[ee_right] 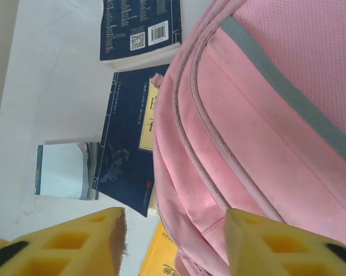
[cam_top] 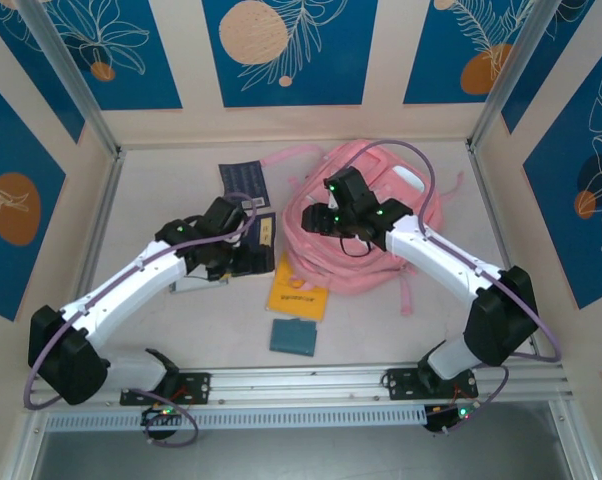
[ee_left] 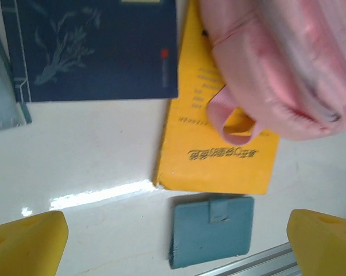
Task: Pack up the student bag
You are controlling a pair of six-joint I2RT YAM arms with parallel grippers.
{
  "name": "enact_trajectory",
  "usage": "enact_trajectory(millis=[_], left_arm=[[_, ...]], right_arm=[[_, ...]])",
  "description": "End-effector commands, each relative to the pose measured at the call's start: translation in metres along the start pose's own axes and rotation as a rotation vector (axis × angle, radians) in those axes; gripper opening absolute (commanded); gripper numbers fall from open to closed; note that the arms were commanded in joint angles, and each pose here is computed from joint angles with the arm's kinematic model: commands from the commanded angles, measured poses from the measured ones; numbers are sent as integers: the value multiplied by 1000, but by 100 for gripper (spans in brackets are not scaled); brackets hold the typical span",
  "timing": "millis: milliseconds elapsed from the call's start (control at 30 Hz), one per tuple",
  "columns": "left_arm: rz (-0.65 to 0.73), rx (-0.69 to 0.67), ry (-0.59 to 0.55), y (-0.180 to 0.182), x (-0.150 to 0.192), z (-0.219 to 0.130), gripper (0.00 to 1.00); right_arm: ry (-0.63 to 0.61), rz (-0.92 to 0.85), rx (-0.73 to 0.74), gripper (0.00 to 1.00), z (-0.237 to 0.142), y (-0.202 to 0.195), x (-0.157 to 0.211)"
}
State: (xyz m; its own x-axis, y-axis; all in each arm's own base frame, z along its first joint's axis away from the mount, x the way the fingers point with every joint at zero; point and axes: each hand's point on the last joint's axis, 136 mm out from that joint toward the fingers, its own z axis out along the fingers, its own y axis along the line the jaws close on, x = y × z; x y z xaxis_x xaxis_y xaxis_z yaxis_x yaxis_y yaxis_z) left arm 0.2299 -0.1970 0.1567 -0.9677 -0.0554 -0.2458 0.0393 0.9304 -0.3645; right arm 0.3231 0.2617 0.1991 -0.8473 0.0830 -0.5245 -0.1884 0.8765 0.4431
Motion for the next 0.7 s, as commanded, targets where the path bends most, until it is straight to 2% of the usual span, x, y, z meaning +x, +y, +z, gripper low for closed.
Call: enact_trajectory(millis=[0,67,200,300,400,567,667], left_arm=[[-13,-6,-10,11,11,-9,97],[-19,-5,-5,15,18,-9,96],[-40,5,-3,21,30,-10,94],[-56,15,-6,26,37,-11,93],[-70,10,-10,32,43,-8,92],[-72,20,11,35,57,-2,92],[-68,9,37,41,69,7,91]], right_arm=[[-42,-176,5,57,-34,16,7],[-4,-231,-58,55,-41,28,28],[161,-273,-221,39,-46,47,91],[306,-285,-206,18,-41,41,144],[407,-340,-102,0,-35,25,189],[532,-317,133,0,-26,-21,238],[577,-323,182,0,-23,-36,260]])
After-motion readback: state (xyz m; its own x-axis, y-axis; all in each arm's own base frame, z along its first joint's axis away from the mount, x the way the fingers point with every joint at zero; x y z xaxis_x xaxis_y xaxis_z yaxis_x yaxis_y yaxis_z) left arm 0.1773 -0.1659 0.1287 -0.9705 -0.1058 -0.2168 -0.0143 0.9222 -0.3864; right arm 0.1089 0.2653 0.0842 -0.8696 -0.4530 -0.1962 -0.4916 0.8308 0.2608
